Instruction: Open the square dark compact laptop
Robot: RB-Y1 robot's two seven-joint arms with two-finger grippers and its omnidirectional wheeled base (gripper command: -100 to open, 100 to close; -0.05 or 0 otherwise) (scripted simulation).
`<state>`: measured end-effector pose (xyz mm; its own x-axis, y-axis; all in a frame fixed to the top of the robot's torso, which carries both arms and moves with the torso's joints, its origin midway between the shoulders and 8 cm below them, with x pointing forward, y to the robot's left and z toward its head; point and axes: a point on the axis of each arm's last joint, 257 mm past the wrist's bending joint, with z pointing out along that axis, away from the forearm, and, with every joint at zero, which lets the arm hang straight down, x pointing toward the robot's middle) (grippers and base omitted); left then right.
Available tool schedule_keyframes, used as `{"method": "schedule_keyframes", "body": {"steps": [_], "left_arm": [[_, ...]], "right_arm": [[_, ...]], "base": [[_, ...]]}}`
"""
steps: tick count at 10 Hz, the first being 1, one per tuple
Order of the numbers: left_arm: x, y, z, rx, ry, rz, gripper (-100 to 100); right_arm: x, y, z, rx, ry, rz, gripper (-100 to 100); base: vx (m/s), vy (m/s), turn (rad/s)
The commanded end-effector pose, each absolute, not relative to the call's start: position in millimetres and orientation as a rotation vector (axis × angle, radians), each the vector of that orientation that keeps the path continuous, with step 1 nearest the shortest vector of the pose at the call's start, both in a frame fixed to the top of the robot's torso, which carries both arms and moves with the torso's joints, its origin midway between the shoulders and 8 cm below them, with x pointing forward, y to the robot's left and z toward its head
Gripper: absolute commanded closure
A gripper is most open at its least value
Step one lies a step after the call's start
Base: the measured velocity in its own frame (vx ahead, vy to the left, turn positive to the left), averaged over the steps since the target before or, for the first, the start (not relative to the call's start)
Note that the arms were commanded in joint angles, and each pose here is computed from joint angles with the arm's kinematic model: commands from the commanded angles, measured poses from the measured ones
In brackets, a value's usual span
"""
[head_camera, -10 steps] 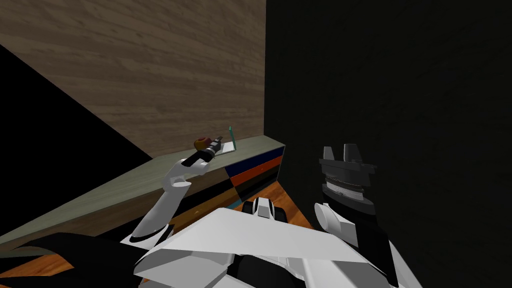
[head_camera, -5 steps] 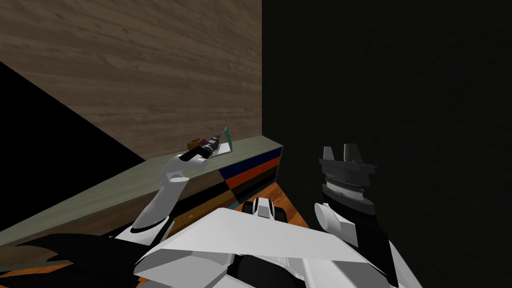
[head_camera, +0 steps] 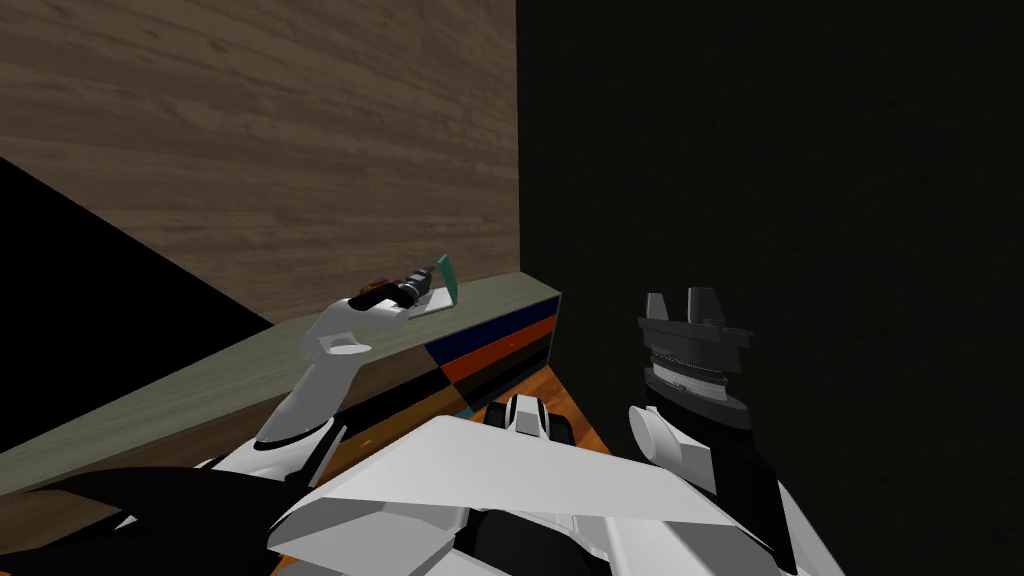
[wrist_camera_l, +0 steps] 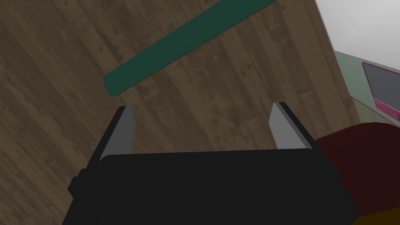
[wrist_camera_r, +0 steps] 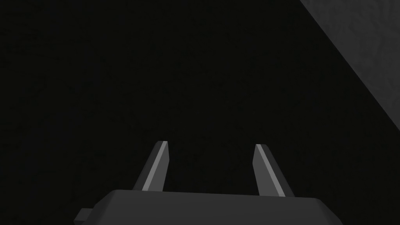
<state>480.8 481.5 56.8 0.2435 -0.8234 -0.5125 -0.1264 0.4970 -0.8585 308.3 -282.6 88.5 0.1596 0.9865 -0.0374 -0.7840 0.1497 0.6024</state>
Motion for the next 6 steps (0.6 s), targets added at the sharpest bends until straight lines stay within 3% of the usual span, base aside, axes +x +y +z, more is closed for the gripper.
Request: {"method": "schedule_keyframes", "body": {"steps": [1, 6], "left_arm": [[479, 491, 63, -0.989, 1.259, -0.566, -100], [471, 518, 91, -1.051, 1.247, -0.494, -100]], "right_arm": [[308, -283, 88, 0.509, 0.484, 1.345, 0], [308, -283, 89, 0.509, 0.484, 1.345, 0]], "base": [[0.034, -0.041, -0.007], [0.054, -0.074, -0.016]]}}
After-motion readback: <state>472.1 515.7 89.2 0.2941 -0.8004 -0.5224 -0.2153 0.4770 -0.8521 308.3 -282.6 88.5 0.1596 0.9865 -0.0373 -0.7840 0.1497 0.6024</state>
